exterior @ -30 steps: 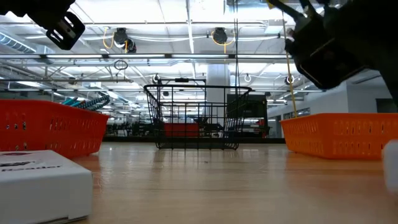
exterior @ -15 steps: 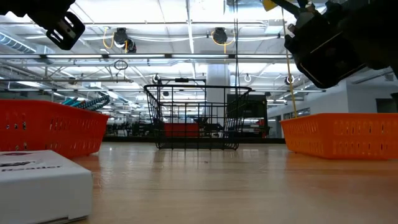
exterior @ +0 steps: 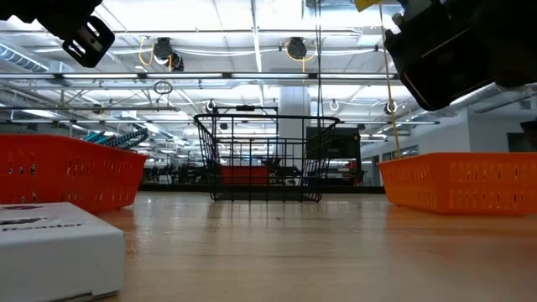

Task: Pick and place items into bin
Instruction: Put the left white charger adapter into the black wire basket

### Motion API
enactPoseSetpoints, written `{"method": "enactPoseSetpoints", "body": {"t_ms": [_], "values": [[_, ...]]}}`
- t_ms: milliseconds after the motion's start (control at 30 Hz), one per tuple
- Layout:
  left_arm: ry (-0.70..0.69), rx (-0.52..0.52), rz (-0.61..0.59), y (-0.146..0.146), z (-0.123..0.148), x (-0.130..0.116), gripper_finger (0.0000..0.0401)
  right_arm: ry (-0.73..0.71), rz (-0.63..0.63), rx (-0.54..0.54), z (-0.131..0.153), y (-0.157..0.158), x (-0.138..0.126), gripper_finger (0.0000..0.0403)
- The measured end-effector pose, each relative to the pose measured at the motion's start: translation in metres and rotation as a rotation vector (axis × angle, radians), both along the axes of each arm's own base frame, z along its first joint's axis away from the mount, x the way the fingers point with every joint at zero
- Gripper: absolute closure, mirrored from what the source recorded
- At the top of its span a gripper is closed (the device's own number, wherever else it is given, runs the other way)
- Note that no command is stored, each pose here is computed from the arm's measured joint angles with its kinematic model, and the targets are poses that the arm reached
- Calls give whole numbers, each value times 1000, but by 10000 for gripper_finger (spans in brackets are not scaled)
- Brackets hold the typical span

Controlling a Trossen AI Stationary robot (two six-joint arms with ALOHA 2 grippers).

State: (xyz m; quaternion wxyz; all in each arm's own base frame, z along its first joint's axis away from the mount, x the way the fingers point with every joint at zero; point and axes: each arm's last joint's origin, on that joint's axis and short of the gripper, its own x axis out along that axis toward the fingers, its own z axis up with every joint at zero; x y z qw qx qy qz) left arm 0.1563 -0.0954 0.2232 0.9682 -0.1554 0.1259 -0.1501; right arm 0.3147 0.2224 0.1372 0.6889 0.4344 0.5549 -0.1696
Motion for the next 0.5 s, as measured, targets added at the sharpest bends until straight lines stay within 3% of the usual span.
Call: {"method": "enactPoseSetpoints", "body": {"t_ms": [200,500], "values": [[0,0,0,0,0,0,299,-115,-44,-136,11,-12,5,212],[0,1,0,0,0,0,299,-150,-7,-155,16,-24,14,214]]}}
